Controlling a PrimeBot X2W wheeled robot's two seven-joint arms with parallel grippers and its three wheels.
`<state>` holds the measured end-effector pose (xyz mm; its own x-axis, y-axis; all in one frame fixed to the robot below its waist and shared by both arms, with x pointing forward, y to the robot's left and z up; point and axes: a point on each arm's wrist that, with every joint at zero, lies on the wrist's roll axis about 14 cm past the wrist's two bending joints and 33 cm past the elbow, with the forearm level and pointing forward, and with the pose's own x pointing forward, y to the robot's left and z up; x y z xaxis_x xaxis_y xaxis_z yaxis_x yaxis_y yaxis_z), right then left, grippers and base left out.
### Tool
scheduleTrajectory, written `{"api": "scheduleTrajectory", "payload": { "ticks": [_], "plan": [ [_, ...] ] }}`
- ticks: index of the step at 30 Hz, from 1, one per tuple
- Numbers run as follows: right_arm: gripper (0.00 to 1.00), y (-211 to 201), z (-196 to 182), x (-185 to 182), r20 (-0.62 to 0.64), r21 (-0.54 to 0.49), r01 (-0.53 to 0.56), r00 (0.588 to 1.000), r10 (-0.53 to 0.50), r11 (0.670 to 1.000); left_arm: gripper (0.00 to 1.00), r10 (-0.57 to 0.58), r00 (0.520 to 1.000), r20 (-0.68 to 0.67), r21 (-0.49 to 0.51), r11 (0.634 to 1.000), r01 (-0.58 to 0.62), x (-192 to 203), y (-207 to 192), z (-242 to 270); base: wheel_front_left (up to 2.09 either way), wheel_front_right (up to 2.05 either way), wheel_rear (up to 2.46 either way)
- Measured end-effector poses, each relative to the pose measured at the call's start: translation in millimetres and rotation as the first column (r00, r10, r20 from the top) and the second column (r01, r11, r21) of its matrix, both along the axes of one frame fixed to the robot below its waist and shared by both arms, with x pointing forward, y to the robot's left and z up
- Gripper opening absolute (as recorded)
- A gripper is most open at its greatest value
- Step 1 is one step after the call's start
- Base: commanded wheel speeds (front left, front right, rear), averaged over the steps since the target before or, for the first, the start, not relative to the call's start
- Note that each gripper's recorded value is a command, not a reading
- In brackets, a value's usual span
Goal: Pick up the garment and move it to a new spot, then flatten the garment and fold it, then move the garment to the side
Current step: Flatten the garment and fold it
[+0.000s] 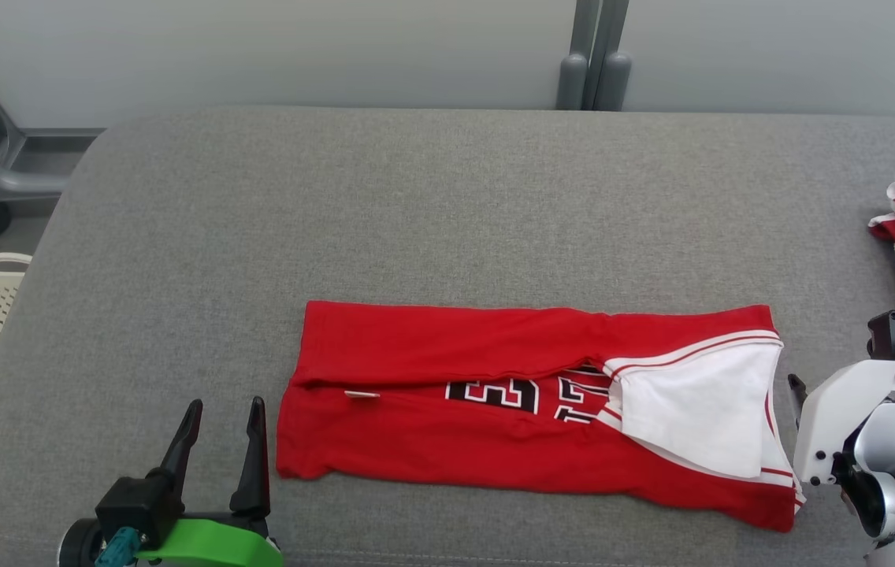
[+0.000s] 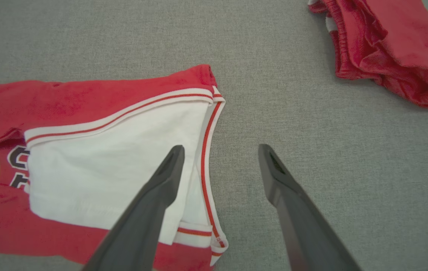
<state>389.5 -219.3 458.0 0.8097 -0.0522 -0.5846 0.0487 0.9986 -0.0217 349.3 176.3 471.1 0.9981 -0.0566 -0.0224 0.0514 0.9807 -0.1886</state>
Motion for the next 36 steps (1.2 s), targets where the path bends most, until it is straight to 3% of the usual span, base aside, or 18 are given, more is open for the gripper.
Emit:
{"api": "scheduleTrajectory", "payload": {
  "ticks": [8,23,24,25,28,29,36],
  "plan": [
    [1.0,11.5,-45.3,5.0,-0.167,0.03,-0.018,0.986,0.023,0.999,1.0,0.004,1.0,-0.029,0.007,1.0,-0.004,10.8,1.5,-9.3,0.0,0.0,0.0],
    [1.0,19.4,-85.4,1.8,-0.299,0.092,-0.002,0.954,0.03,0.996,1.0,-0.001,0.998,-0.067,0.009,1.0,0.001,16.7,2.3,-21.6,0.0,0.0,0.0],
    [0.86,19.1,-86.5,2.2,-0.304,0.103,0.005,0.952,0.026,0.995,1.0,-0.001,0.998,-0.069,0.01,1.0,0.002,16.9,2.3,-22.0,0.0,0.0,0.0],
    [0.49,17.5,-87.7,2.5,-0.31,0.112,0.018,0.95,0.018,0.994,1.0,-0.003,0.998,-0.069,0.011,1.0,0.004,17.1,2.1,-22.2,0.0,0.0,0.0],
    [0.06,19.1,-90.9,3.7,-0.33,0.121,0.021,0.944,0.02,0.992,1.0,-0.005,0.998,-0.07,0.012,1.0,0.005,18.7,2.5,-22.6,0.0,0.0,0.0],
    [0.0,19.2,-91.3,4.1,-0.332,0.122,0.022,0.943,0.02,0.992,1.0,-0.005,0.998,-0.069,0.013,1.0,0.006,19.3,2.6,-22.4,0.0,0.0,0.0],
    [0.0,22.9,-90.6,9.4,-0.321,0.127,0.018,0.947,0.024,0.992,1.0,-0.002,0.997,-0.072,0.01,1.0,0.002,19.1,3.7,-23.2,0.0,0.0,0.0]
  ]
}}
